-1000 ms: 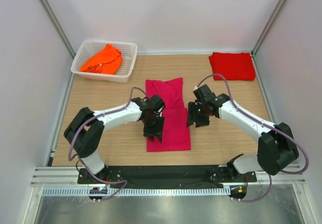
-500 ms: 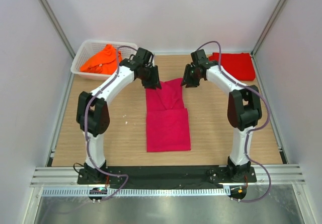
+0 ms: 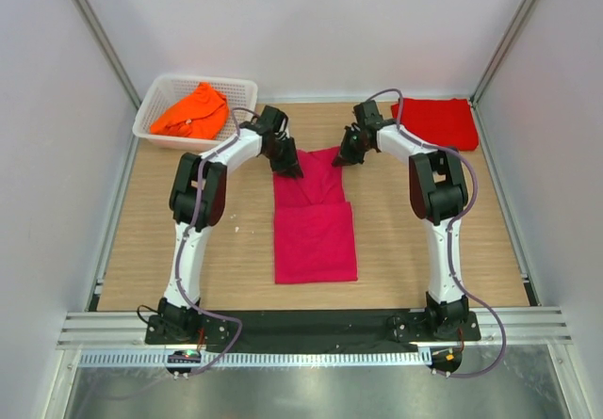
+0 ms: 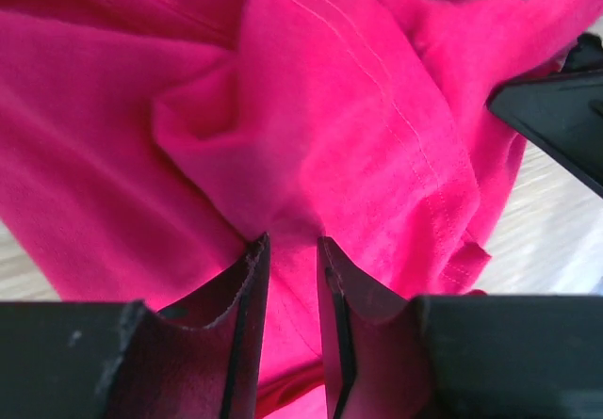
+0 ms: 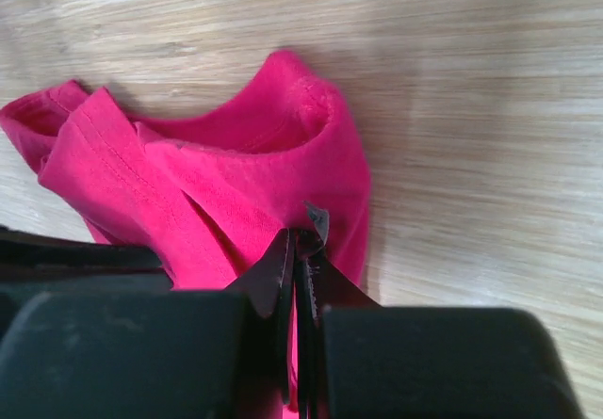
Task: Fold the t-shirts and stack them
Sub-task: Fold the tshirt
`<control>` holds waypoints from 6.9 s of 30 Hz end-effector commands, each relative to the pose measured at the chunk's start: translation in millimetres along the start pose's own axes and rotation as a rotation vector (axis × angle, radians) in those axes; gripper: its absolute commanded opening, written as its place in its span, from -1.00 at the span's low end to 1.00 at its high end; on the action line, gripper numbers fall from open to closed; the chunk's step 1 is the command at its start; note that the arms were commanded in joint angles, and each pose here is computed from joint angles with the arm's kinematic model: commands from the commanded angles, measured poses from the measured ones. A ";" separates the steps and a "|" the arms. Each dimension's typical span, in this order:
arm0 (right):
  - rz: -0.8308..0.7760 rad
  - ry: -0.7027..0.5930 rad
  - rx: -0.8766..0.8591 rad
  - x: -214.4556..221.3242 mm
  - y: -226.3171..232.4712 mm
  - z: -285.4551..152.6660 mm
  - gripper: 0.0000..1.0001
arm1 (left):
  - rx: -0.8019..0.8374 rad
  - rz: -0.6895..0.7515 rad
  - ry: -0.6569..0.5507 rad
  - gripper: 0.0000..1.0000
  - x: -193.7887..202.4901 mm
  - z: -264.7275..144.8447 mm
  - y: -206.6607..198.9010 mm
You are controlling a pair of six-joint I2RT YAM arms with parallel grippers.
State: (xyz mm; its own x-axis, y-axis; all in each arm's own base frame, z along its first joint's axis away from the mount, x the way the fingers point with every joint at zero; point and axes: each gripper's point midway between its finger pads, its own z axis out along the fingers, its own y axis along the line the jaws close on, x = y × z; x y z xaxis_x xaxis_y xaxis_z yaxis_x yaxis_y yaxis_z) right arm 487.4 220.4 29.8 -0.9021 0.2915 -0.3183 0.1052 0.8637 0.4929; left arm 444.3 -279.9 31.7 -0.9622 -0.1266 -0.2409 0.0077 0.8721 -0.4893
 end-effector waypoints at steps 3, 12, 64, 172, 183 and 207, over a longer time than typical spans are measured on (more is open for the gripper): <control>-0.019 -0.004 0.084 -8.3 -30.9 -1.7 -0.95 | -0.066 -0.081 0.026 -0.42 -9.6 3.4 34.8; -0.137 -0.023 0.069 -31.0 2.1 -50.5 -0.77 | 0.013 -0.058 0.035 -0.31 -13.7 -12.2 14.3; 0.146 0.166 -0.171 69.4 28.2 -51.3 -0.19 | 0.149 -0.029 -0.028 -0.17 -14.0 -84.3 -32.2; 0.322 0.449 -0.025 315.1 -61.0 -159.3 0.29 | -0.119 -0.447 0.201 0.22 262.3 -109.0 49.3; 0.437 0.369 0.048 317.4 -79.3 -148.1 0.24 | -0.134 -0.530 0.221 0.20 281.7 -96.2 47.1; 0.457 0.329 0.095 313.1 -90.8 -131.6 -0.26 | -0.179 -0.573 0.194 -0.20 290.3 -88.4 65.6</control>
State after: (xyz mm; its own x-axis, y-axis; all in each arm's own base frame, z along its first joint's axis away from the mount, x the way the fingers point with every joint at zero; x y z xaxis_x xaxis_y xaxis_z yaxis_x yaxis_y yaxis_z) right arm 137.0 195.7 15.2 -0.8355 0.4760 0.2745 0.5468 0.6710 0.5007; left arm 137.9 -225.1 16.4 -0.8224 -0.5164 0.2387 -0.5688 0.7379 -0.3633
